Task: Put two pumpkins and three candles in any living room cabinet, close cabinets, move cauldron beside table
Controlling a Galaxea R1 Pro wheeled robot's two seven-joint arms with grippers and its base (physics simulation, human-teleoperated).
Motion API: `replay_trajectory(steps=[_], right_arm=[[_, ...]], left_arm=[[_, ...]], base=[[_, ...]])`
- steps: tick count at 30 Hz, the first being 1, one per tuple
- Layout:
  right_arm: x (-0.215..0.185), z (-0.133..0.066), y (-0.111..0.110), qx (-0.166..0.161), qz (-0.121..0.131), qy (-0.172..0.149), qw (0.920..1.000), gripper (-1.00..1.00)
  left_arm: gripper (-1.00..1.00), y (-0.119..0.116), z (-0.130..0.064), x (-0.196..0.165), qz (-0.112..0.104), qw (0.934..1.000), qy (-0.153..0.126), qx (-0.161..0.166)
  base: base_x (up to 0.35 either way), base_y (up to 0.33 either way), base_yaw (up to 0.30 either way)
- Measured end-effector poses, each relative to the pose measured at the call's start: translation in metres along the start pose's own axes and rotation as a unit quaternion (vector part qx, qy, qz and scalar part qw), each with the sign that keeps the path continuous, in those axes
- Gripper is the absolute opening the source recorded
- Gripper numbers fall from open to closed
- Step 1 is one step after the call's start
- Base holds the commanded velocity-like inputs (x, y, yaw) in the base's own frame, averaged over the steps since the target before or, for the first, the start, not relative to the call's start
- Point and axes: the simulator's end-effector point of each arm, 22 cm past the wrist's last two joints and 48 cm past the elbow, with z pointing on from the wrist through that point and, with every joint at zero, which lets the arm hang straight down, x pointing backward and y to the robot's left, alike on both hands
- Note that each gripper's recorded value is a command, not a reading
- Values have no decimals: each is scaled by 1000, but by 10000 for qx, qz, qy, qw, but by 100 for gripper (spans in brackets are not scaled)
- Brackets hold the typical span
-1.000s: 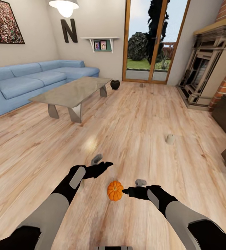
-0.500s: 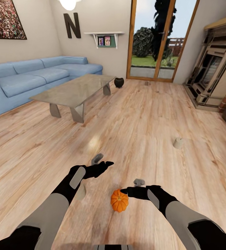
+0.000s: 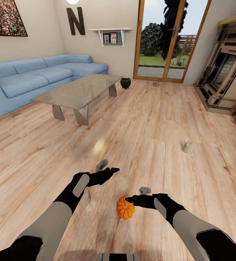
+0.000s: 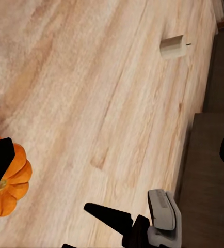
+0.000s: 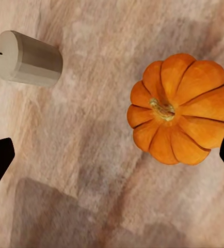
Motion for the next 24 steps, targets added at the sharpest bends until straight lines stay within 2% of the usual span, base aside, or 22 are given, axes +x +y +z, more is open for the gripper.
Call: replay_trajectory(steps=[24], right_arm=[[9, 7, -6, 13, 61, 89, 9999, 100]], left_arm=[[100, 11, 7, 7, -79, 9999, 81, -33]], base=[[0, 0, 0]])
